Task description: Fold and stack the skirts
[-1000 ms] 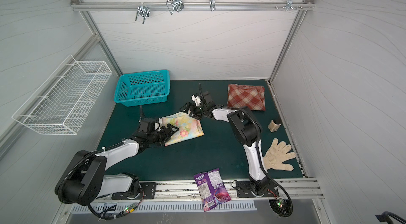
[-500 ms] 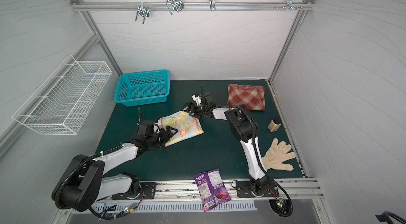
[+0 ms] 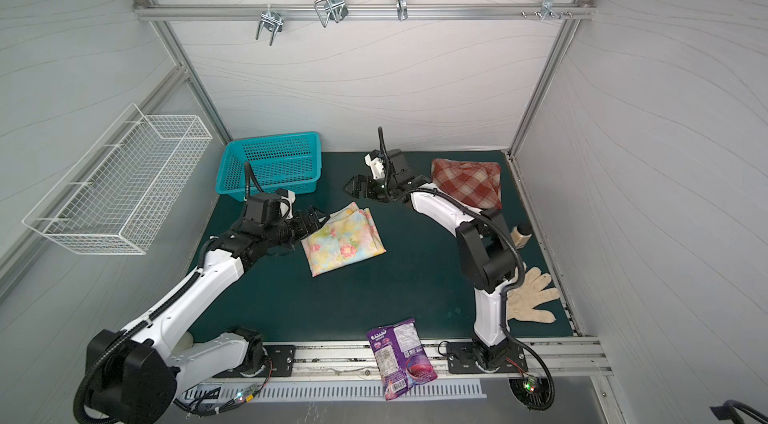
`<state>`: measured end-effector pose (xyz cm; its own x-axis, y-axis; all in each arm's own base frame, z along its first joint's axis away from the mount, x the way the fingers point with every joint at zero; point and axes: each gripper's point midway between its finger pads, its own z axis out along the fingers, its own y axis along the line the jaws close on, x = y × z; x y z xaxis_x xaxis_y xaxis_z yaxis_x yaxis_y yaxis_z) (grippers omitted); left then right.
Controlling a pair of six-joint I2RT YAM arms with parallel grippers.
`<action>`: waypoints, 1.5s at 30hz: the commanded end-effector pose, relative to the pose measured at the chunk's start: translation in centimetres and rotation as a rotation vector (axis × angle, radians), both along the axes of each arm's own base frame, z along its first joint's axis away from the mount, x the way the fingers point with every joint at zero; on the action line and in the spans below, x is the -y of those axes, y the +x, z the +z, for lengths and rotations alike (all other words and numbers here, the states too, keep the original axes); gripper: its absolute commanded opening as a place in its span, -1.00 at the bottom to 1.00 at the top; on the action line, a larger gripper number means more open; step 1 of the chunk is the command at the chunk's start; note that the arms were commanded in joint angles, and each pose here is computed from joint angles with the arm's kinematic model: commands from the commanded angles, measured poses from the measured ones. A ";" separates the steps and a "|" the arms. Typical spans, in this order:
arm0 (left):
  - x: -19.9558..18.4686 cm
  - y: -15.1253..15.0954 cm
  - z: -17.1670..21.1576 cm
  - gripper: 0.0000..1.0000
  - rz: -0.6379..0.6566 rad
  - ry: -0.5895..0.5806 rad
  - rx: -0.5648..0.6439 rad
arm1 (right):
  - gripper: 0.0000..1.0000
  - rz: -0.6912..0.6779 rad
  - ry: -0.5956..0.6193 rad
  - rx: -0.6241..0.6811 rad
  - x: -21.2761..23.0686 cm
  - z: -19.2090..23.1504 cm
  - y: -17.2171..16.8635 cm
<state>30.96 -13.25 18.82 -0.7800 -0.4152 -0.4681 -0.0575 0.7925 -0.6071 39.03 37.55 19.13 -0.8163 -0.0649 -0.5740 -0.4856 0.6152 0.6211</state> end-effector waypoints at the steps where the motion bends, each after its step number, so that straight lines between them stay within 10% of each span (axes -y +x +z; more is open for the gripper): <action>1: -3.9 -2.1 -1.6 0.96 0.075 0.216 -0.101 | 0.99 -0.030 -0.317 0.004 4.1 -4.8 -1.5; 34: -7.6 -5.2 -5.3 0.96 0.197 0.245 -0.137 | 0.83 0.136 -0.385 -0.159 2.5 -17.6 -7.0; 45: -7.5 -5.2 -5.3 0.96 0.192 0.237 -0.132 | -0.27 0.140 -0.381 -0.222 1.9 -19.5 -7.4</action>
